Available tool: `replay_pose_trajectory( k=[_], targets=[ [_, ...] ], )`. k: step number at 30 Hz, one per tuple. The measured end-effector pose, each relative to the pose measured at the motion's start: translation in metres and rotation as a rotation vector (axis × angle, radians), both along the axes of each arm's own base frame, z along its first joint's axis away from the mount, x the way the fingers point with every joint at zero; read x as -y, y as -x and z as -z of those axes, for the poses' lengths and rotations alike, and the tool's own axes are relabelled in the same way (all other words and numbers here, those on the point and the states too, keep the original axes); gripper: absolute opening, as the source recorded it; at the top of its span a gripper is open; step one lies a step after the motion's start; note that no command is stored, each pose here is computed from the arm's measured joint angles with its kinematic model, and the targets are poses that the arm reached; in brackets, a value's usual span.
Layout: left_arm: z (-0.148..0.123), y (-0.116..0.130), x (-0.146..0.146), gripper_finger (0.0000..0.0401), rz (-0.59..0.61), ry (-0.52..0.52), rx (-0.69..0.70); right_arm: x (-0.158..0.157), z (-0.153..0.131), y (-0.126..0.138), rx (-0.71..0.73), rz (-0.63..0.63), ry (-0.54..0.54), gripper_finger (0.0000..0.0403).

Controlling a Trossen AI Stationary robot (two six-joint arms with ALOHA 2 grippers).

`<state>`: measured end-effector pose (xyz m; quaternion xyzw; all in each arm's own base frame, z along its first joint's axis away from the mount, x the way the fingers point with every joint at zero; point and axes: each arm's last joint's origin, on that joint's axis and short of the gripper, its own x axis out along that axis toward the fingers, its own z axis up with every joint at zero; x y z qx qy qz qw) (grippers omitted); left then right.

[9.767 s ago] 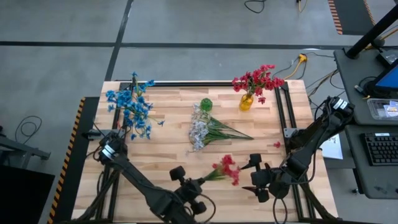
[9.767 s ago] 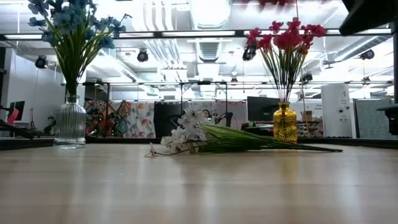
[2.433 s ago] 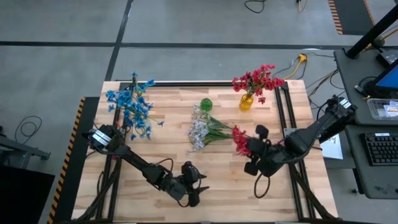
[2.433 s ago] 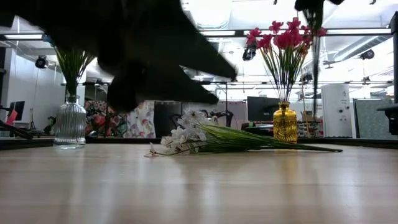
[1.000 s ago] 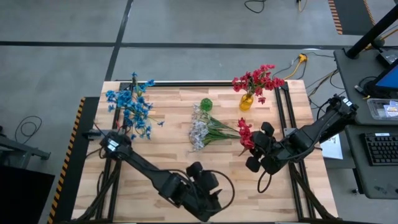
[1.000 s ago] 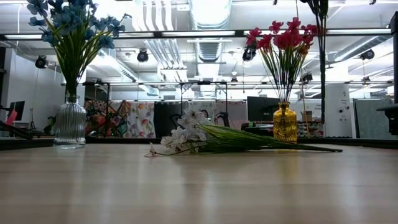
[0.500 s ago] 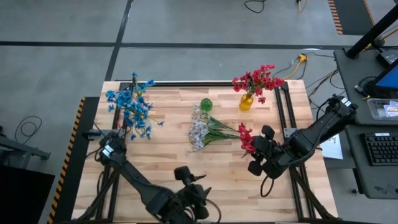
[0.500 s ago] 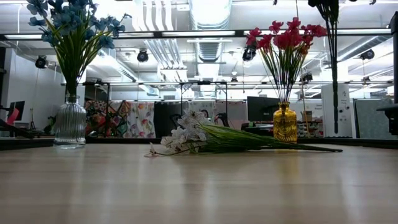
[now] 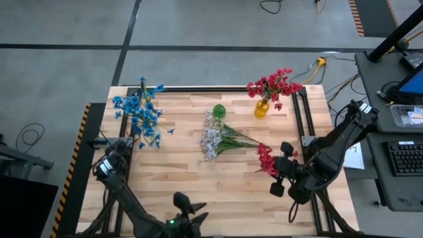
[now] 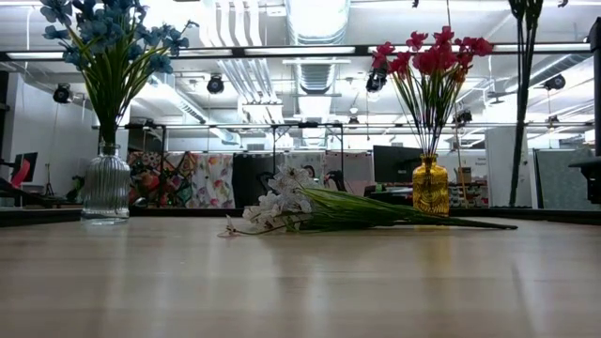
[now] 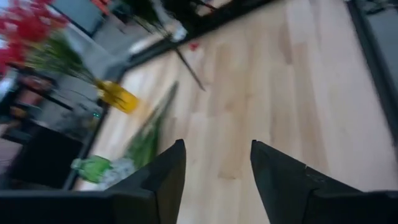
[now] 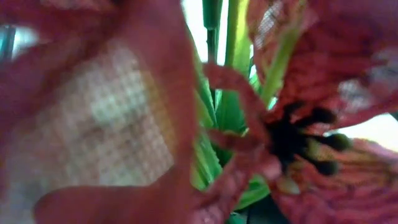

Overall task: Sort flowers into vase by color
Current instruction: Put the red flowers into the yellow vase

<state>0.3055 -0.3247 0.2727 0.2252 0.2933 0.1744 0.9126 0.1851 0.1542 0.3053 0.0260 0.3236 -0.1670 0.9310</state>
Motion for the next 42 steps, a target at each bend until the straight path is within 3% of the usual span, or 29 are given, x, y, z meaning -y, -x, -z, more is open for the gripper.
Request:
replay_pose_trajectory(
  k=[4,8,18,24,30,39,42],
  targets=[
    [0.012,0.014,0.005,0.0139,-0.009,-0.024,0.053,-0.001,0.004,0.000,0.003,-0.001,-0.003,0.0023],
    [0.013,0.024,0.008,0.0104,0.025,0.020,0.059,-0.001,0.004,-0.001,0.008,-0.001,-0.005,0.0023],
    [0.020,0.014,0.017,0.0005,0.301,0.103,-0.005,-0.001,0.000,-0.001,0.013,-0.010,-0.003,0.0023],
    [0.038,0.005,-0.005,0.0004,0.388,0.143,-0.009,-0.001,0.000,-0.001,0.016,-0.012,0.014,0.0023],
    [0.041,0.024,-0.047,0.0000,0.363,0.243,0.122,0.001,0.004,-0.001,0.049,0.018,0.074,0.0023],
    [0.003,0.069,-0.090,0.0000,0.390,0.452,0.305,0.007,0.011,0.000,0.117,0.099,0.170,0.0023],
    [-0.007,0.081,-0.103,0.0000,0.386,0.440,0.283,0.014,0.004,-0.001,0.147,0.141,0.177,0.0023]
  ],
)
